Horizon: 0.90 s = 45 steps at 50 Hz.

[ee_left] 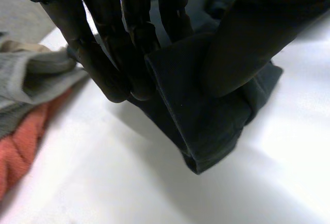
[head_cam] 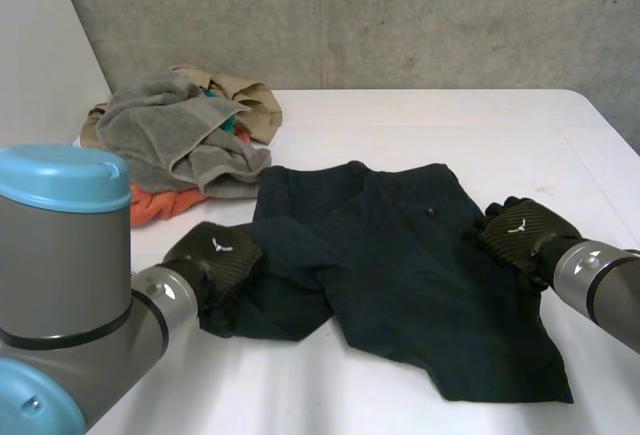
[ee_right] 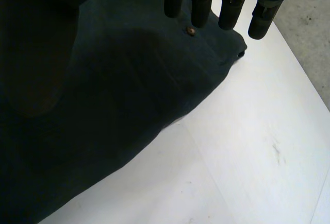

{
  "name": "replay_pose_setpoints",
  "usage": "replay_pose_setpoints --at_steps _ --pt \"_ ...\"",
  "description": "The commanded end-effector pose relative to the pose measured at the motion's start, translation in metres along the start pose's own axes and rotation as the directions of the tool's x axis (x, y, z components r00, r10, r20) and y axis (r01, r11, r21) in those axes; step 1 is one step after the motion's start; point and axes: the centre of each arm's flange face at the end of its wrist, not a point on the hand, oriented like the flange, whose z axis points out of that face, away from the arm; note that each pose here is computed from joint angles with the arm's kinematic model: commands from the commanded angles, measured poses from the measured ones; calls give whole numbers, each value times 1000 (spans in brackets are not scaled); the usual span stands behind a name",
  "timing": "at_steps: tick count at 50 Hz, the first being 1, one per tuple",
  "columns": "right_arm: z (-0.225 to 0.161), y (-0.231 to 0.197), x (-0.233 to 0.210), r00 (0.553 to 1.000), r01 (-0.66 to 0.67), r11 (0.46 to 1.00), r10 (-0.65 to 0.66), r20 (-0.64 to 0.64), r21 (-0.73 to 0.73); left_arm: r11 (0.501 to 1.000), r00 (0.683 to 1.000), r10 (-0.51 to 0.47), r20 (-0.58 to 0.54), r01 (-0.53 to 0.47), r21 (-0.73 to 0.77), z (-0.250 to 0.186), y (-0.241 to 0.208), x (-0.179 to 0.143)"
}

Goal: Fold the laundry.

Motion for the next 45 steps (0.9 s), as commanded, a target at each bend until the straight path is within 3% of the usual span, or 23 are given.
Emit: replay_pose_setpoints --at_steps 1,3,4,6,7,11,15,21,29,38,45 --pt "3 2 7 1000 -13 1000 13 -3 -1 991 979 55 194 -77 111 32 -28 -34" --pt "3 1 8 1000 -14 1000 14 -6 5 986 956 64 287 -105 130 45 -37 -56" --pt "3 1 7 1000 -13 1000 13 -4 7 980 921 75 383 -139 142 56 -48 -81" --pt "3 0 6 1000 -14 1000 14 -5 7 974 884 80 460 -168 154 64 -59 -102" --pt "2 -1 5 1000 -17 1000 17 -4 11 965 845 83 528 -201 170 69 -71 -120" --pt "-1 -4 1 999 -39 999 39 1 23 942 776 66 628 -256 218 87 -96 -155" --pt "-2 -6 -4 997 -73 997 73 9 34 928 758 43 651 -272 256 105 -108 -168" --pt "0 -7 -7 995 -100 994 100 12 48 928 761 36 648 -266 261 128 -106 -169" --pt "8 -6 -15 994 -106 993 104 42 58 941 811 64 582 -244 236 124 -97 -141" --pt "38 -30 -9 999 -37 963 24 49 267 930 820 -12 572 -201 309 44 -110 -133" --pt "77 -42 4 993 103 930 -114 10 353 922 859 -99 503 -111 371 -19 -101 -107"
